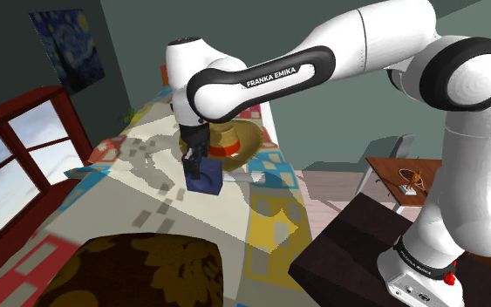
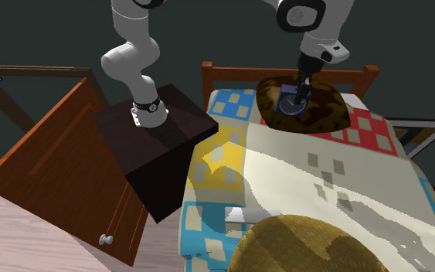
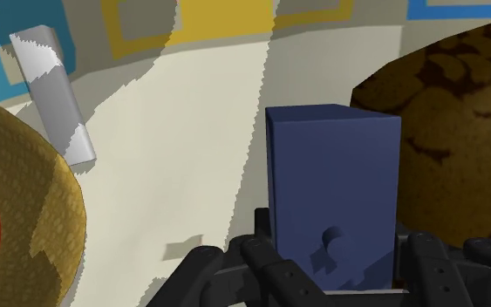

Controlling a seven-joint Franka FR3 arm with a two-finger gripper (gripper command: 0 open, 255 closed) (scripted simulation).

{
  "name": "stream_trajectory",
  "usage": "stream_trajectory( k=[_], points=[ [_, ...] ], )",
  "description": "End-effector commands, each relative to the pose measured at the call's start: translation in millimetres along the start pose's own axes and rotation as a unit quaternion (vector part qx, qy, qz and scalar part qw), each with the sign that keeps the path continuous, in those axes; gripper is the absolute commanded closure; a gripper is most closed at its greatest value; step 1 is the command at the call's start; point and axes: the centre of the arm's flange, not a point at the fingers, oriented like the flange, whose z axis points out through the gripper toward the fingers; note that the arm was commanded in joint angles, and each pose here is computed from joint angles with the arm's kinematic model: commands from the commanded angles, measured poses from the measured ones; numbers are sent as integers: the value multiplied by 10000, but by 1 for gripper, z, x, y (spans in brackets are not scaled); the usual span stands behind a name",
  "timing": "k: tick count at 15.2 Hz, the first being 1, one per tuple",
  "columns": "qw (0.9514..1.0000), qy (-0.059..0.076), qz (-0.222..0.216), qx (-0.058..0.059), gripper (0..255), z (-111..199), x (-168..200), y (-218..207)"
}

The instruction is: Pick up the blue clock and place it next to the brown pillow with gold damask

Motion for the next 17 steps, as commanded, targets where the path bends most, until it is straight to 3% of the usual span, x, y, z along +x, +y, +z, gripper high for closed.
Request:
stream_trajectory(
  k=[1,17],
  points=[
    [10000,1,5,-1,255,4,8,-3],
    [10000,1,5,-1,255,89,9,-3]
  ],
)
